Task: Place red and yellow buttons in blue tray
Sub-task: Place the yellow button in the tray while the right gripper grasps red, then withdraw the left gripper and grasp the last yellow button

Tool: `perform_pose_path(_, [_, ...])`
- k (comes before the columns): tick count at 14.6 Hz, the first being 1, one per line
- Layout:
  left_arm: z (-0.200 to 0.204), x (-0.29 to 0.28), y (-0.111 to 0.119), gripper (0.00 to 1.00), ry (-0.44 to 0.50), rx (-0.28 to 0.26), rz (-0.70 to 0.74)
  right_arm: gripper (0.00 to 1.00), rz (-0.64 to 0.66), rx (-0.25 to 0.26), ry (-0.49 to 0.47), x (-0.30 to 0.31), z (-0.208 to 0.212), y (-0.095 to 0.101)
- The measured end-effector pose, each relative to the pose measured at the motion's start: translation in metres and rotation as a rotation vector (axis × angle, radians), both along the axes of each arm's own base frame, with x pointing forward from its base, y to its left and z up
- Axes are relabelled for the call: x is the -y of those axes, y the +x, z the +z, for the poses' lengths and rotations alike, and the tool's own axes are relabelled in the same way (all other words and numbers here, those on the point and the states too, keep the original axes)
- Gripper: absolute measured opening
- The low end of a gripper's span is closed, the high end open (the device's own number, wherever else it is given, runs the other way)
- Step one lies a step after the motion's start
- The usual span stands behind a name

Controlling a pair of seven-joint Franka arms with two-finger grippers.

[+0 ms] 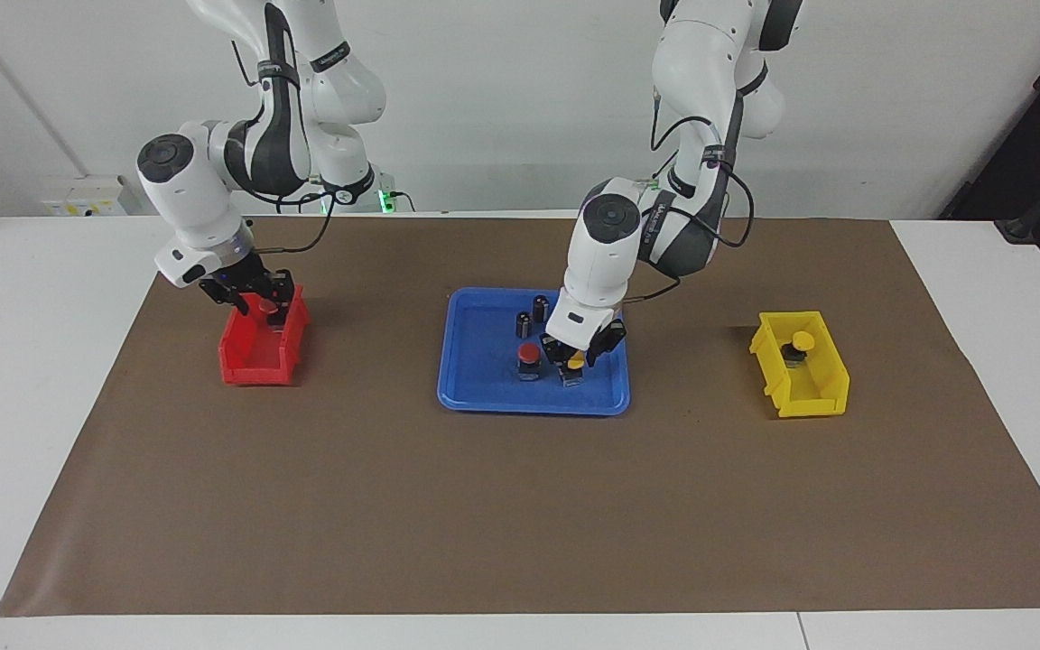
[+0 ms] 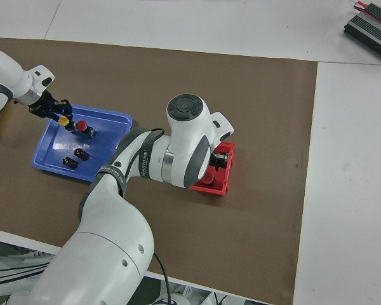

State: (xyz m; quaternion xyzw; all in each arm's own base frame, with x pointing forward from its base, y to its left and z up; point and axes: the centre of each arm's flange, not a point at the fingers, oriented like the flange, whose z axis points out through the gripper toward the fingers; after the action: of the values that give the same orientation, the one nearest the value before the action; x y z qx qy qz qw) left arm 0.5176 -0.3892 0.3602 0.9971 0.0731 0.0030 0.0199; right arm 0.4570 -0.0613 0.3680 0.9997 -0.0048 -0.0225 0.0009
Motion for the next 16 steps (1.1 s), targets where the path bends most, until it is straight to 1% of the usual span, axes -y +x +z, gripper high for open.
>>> perform_pose_path(1, [0.004, 0.0, 0.001, 0.79, 0.0, -0.001, 0.002, 0.71, 0.0, -0.002, 0.0, 0.0, -0.001, -0.001])
perform_pose_path(2, [0.011, -0.001, 0.002, 0.93, 0.006, -0.009, 0.004, 0.7, 0.0, -0.003, 0.0, 0.0, -0.001, -0.001])
perform_pose_path(3, [0.025, -0.004, 0.005, 1.0, 0.013, -0.02, 0.008, 0.7, 0.001, -0.003, 0.001, 0.0, -0.001, -0.001])
perform_pose_path(5, [0.063, -0.02, 0.014, 1.0, 0.021, -0.033, 0.02, 0.7, 0.001, -0.005, 0.001, 0.0, -0.002, -0.003])
perform_pose_path(6, [0.085, -0.04, 0.021, 1.0, 0.022, -0.038, 0.007, 0.7, 0.001, -0.006, 0.001, 0.0, -0.003, -0.003])
perform_pose_path(8, [0.121, -0.098, 0.036, 1.0, 0.025, -0.061, -0.074, 0.68, 0.002, -0.006, 0.001, 0.0, -0.003, -0.003])
perform_pose_path(10, [0.153, -0.165, 0.048, 1.0, 0.032, -0.056, -0.151, 0.69, 0.002, -0.007, 0.001, 0.0, -0.003, -0.003])
perform_pose_path(11, [0.169, -0.197, 0.051, 1.0, 0.031, -0.051, -0.188, 0.69, 0.002, -0.007, 0.001, 0.0, -0.003, -0.003])
perform_pose_path(13, [0.198, -0.261, 0.049, 1.0, 0.021, -0.053, -0.262, 0.69, 0.001, -0.01, 0.002, 0.0, -0.004, -0.004])
perform_pose_path(16, [0.224, -0.334, 0.045, 1.0, 0.007, -0.03, -0.292, 0.69, -0.001, -0.001, 0.001, 0.002, -0.007, -0.005])
